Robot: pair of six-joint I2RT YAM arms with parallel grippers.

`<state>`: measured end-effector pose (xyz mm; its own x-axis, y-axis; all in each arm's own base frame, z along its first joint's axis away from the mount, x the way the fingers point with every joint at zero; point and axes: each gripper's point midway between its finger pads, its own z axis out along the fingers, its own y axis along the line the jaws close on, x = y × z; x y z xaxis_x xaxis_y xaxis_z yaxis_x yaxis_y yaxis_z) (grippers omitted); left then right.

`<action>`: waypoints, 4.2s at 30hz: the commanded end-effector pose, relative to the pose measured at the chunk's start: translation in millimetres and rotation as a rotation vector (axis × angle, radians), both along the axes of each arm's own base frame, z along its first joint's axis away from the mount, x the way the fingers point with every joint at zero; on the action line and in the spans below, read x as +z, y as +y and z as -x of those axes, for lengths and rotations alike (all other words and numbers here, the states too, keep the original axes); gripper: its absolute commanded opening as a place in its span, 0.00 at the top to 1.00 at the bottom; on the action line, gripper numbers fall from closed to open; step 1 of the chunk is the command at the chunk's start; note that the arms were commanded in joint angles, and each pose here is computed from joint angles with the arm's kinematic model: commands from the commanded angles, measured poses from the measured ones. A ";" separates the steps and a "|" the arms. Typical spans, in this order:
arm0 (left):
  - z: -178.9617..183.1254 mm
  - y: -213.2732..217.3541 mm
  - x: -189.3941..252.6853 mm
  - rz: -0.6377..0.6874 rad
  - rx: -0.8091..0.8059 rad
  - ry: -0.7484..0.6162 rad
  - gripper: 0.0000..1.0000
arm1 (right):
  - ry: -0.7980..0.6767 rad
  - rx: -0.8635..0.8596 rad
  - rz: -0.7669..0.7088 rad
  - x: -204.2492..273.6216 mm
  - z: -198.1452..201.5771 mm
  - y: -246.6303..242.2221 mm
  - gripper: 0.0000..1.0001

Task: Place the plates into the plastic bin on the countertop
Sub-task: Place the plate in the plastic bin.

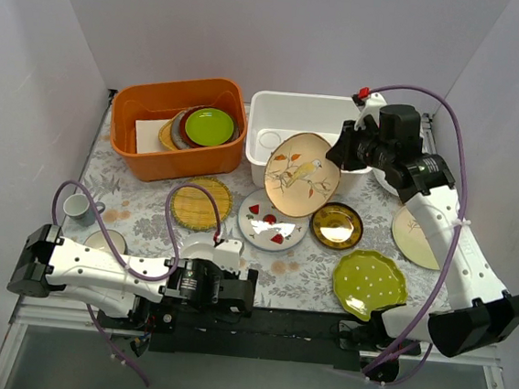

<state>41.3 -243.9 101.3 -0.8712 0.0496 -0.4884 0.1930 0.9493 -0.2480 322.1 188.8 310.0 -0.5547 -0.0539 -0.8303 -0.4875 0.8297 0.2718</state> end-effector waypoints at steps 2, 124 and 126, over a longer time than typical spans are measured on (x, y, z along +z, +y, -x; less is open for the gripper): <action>2.6 -23.3 5.8 0.157 0.267 0.108 0.02 | -0.173 0.004 -0.113 68.7 -33.8 1.8 0.99; 24.2 -76.9 -31.7 0.057 0.113 0.171 0.02 | 0.362 -0.129 -0.104 -182.4 -165.7 17.6 0.67; 22.5 -75.1 -30.3 0.063 0.118 0.164 0.02 | 0.352 -0.137 -0.098 -179.6 -166.8 15.8 0.65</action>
<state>13.2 -316.7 54.3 -0.9284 0.1147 -0.3534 0.2053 0.9512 -0.2305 485.0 184.9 101.5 -0.8279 0.1326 -0.5449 -0.1573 0.8777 0.4526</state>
